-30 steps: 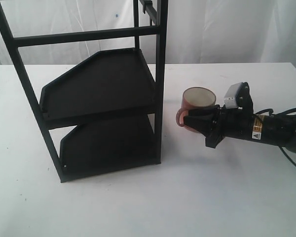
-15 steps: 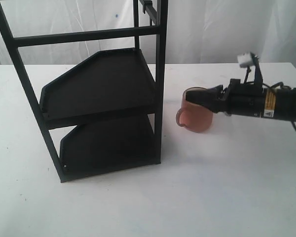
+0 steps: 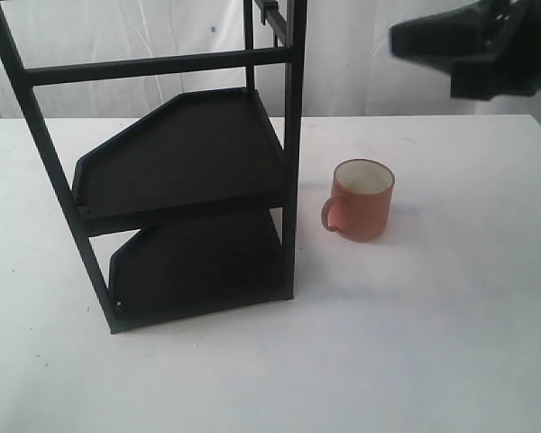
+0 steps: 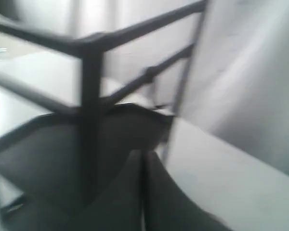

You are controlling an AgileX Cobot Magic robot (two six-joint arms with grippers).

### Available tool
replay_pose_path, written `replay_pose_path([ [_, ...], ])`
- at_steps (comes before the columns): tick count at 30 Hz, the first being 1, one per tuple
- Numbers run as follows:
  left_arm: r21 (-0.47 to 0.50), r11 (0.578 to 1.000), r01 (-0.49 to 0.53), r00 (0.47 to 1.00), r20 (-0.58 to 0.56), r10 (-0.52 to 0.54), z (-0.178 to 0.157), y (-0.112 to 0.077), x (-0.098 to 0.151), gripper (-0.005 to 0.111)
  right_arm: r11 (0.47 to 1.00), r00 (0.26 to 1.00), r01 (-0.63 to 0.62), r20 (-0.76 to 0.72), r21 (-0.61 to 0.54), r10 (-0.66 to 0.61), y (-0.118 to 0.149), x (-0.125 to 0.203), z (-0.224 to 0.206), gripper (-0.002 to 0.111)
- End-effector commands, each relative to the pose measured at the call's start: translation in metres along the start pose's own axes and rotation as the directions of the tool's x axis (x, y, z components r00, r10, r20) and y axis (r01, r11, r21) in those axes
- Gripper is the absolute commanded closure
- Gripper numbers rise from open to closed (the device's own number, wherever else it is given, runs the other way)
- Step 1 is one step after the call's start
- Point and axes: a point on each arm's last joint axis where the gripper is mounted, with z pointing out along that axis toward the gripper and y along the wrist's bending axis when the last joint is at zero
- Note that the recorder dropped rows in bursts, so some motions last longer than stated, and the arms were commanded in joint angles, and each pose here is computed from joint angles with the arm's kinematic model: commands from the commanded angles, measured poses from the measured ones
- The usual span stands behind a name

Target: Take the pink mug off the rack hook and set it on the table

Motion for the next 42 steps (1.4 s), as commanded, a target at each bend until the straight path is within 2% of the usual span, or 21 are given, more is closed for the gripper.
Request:
replay_pose_path([
  [1, 0.010, 1.000, 0.001, 1.000, 0.000, -0.001, 0.000, 0.000, 0.001, 0.107, 0.824, 0.998, -0.032, 0.062, 0.566, -0.004, -0.040, 0.002, -0.029, 0.108],
  [3, 0.010, 1.000, 0.001, 1.000, 0.000, -0.001, 0.000, 0.000, 0.001, 0.107, 0.669, 0.998, -0.036, 0.057, 0.743, -0.010, -0.056, 0.008, -0.042, 0.108],
  [6, 0.010, 1.000, 0.001, 1.000, 0.000, -0.001, 0.000, 0.000, 0.001, 0.107, 0.423, 1.000, 0.005, 0.002, 0.906, -0.017, -0.071, 0.022, -0.061, 0.108],
  [7, 0.010, 1.000, 0.001, 1.000, 0.000, -0.001, 0.000, 0.000, 0.001, 0.107, 0.288, 0.999, 0.050, -0.045, 0.956, -0.023, -0.076, 0.027, -0.073, 0.108],
  [10, 0.010, 1.000, 0.001, 1.000, 0.000, -0.001, 0.000, 0.000, 0.001, 0.107, -0.011, 0.943, 0.332, -0.331, 0.943, 0.032, -0.084, 0.045, -0.096, 0.108],
  [12, 0.010, 1.000, 0.001, 1.000, 0.000, -0.001, 0.000, 0.000, 0.001, 0.107, -0.054, 0.849, 0.523, -0.513, 0.851, 0.128, -0.091, 0.061, -0.101, 0.108],
  [13, 0.010, 1.000, 0.001, 1.000, 0.000, -0.001, 0.000, 0.000, 0.001, 0.107, -0.014, 0.738, 0.660, -0.644, 0.752, 0.204, -0.097, 0.075, -0.103, 0.108],
  [14, 0.010, 1.000, 0.001, 1.000, 0.000, -0.001, 0.000, 0.000, 0.001, 0.107, 0.044, 0.662, 0.721, -0.706, 0.692, 0.252, -0.100, 0.085, -0.104, 0.108],
  [15, 0.010, 1.000, 0.001, 1.000, 0.000, -0.001, 0.000, 0.000, 0.001, 0.107, 0.143, 0.590, 0.745, -0.743, 0.652, 0.315, -0.102, 0.098, -0.103, 0.108],
  [16, 0.010, 1.000, 0.001, 1.000, 0.000, -0.001, 0.000, 0.000, 0.001, 0.107, 0.248, 0.561, 0.704, -0.735, 0.666, 0.380, -0.101, 0.112, -0.100, 0.108],
  [19, 0.010, 1.000, 0.001, 1.000, 0.000, -0.001, 0.000, 0.000, 0.001, 0.107, 0.505, 0.633, 0.363, -0.605, 0.783, 0.483, -0.092, 0.138, -0.074, 0.108],
  [20, 0.010, 1.000, 0.001, 1.000, 0.000, -0.001, 0.000, 0.000, 0.001, 0.107, 0.546, 0.660, 0.259, -0.559, 0.797, 0.502, -0.088, 0.139, -0.066, 0.108],
  [22, 0.010, 1.000, 0.001, 1.000, 0.000, -0.001, 0.000, 0.000, 0.001, 0.107, 0.571, 0.696, -0.058, -0.377, 0.819, 0.611, -0.076, 0.135, -0.047, 0.108],
  [24, 0.010, 1.000, 0.001, 1.000, 0.000, -0.001, 0.000, 0.000, 0.001, 0.107, 0.562, 0.650, -0.291, -0.271, 0.774, 0.710, -0.060, 0.130, -0.037, 0.108],
  [26, 0.010, 1.000, 0.001, 1.000, 0.000, -0.001, 0.000, 0.000, 0.001, 0.107, 0.620, 0.688, -0.405, -0.223, 0.671, 0.691, -0.040, 0.122, -0.034, 0.108],
  [28, 0.010, 1.000, 0.001, 1.000, 0.000, -0.001, 0.000, 0.000, 0.001, 0.107, 0.688, 0.812, -0.409, -0.105, 0.600, 0.575, -0.021, 0.108, -0.044, 0.108],
  [30, 0.010, 1.000, 0.001, 1.000, 0.000, -0.001, 0.000, 0.000, 0.001, 0.107, 0.712, 0.907, -0.357, 0.041, 0.604, 0.420, -0.007, 0.091, -0.066, 0.108],
  [34, 0.010, 1.000, 0.001, 1.000, 0.000, -0.001, 0.000, 0.000, 0.001, 0.107, 0.706, 0.972, -0.228, 0.202, 0.670, 0.123, 0.018, 0.073, -0.108, 0.108],
  [37, 0.010, 1.000, 0.001, 1.000, 0.000, -0.001, 0.000, 0.000, 0.001, 0.107, 0.738, 0.993, -0.052, 0.111, 0.673, -0.031, 0.042, 0.074, -0.126, 0.108],
  [40, 0.010, 1.000, 0.001, 1.000, 0.000, -0.001, 0.000, 0.000, 0.001, 0.107, 0.778, 0.998, -0.019, 0.055, 0.628, -0.020, 0.063, 0.089, -0.136, 0.108],
  [42, 0.010, 1.000, 0.001, 1.000, 0.000, -0.001, 0.000, 0.000, 0.001, 0.107, 0.810, 0.989, -0.146, 0.097, 0.569, 0.110, 0.076, 0.100, -0.138, 0.108],
])
